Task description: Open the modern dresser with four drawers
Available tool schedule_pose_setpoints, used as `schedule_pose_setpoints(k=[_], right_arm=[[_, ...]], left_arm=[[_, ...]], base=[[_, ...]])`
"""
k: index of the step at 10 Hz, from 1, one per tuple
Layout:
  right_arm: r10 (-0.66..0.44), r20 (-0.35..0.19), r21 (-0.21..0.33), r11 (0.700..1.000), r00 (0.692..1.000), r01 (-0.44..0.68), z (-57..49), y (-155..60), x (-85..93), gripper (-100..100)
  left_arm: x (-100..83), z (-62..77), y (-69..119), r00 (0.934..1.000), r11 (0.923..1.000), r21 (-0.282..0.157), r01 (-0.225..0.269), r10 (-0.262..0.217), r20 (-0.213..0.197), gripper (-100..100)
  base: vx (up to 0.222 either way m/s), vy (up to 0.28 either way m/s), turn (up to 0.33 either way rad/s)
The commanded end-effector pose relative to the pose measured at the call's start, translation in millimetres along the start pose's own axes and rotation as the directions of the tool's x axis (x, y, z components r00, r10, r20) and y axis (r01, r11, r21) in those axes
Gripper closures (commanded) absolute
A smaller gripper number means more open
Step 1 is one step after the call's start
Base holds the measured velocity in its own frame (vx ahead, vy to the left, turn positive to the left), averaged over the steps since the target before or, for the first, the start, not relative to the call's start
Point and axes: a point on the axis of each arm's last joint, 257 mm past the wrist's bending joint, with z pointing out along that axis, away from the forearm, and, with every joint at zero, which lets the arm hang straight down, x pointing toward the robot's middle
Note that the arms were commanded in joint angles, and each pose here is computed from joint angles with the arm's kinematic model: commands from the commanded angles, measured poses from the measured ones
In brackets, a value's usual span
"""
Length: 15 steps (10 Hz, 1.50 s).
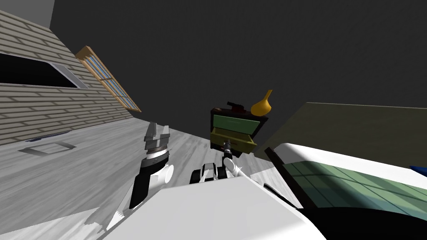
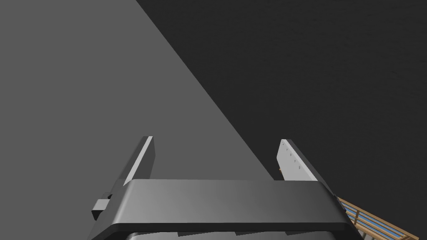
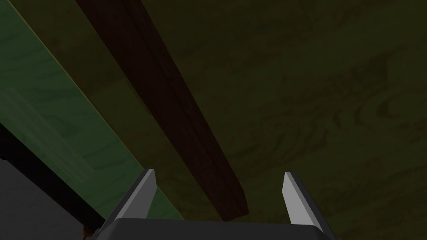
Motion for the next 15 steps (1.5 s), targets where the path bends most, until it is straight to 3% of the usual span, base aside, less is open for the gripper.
schedule_pose_setpoints(k=[1,2,3,5,6,7,8,9,11,13,14,15], right_arm=[[-0.004,-0.024,-0.008,1.0,1.0,0.004,23.5,-2.9,3.4,-100],[0.004,-0.003,0.012,1.0,1.0,-0.004,33.0,-12.9,-10.4,-100],[-0.035,-0.026,0.0,0.999,0.999,0.035,46.0,-13.2,3.0,-100],[0.005,-0.013,0.022,1.0,1.0,-0.005,62.7,-28.4,-16.7,-100],[-0.02,-0.037,0.01,1.0,0.999,0.021,72.5,-29.6,-4.2,-100],[-0.006,-0.047,0.013,1.0,0.999,0.007,80.4,-33.8,-5.8,-100],[0.01,-0.027,0.034,0.999,1.0,-0.009,91.0,-46.7,-22.6,-100],[-0.026,-0.06,0.022,0.999,0.998,0.027,100.6,-47.9,-4.7,-100],[0.016,-0.047,0.045,0.999,0.999,-0.014,116.6,-65.7,-25.8,-100],[0.019,-0.039,0.052,0.998,0.999,-0.017,119.6,-70.4,-31.8,-100],[0.008,-0.056,0.033,0.999,0.998,-0.007,115.9,-60.0,-20.6,-100],[0.005,-0.058,0.029,1.0,0.998,-0.004,115.2,-58.7,-19.1,0]], left_arm=[[0.0,0.0,0.0,1.0,1.0,0.0,0.0,0.0,0.0,0],[0.0,0.0,0.0,1.0,1.0,0.0,0.0,0.0,0.0,0],[0.0,0.0,0.0,1.0,1.0,0.0,0.0,0.0,0.0,0],[0.0,0.1,0.0,1.0,1.0,0.0,0.0,0.0,0.0,0],[0.0,0.0,0.0,1.0,1.0,0.0,0.0,0.0,0.0,0],[0.0,0.0,0.0,1.0,1.0,0.0,0.0,0.0,0.0,0],[0.0,0.0,0.0,1.0,1.0,0.0,0.0,0.0,0.0,0],[0.0,0.0,0.0,1.0,1.0,0.0,0.0,0.0,0.0,0],[0.0,0.0,0.0,1.0,1.0,0.0,0.0,0.0,0.0,0],[0.0,0.0,0.0,1.0,1.0,0.0,0.0,0.0,0.0,0],[0.0,0.0,0.0,1.0,1.0,0.0,0.0,0.0,0.0,0],[0.0,0.0,0.0,1.0,1.0,0.0,0.0,0.0,0.0,0]], base=[[-0.114,0.016,0.015],[-0.068,0.014,-0.004],[-0.118,0.038,0.034],[-0.096,0.022,0.003],[-0.107,0.014,0.034],[-0.12,0.022,0.013],[-0.062,0.012,-0.007],[-0.104,0.014,0.034],[-0.09,0.024,-0.005],[-0.007,-0.005,-0.005],[0.018,-0.01,-0.002],[0.008,-0.004,0.001]])
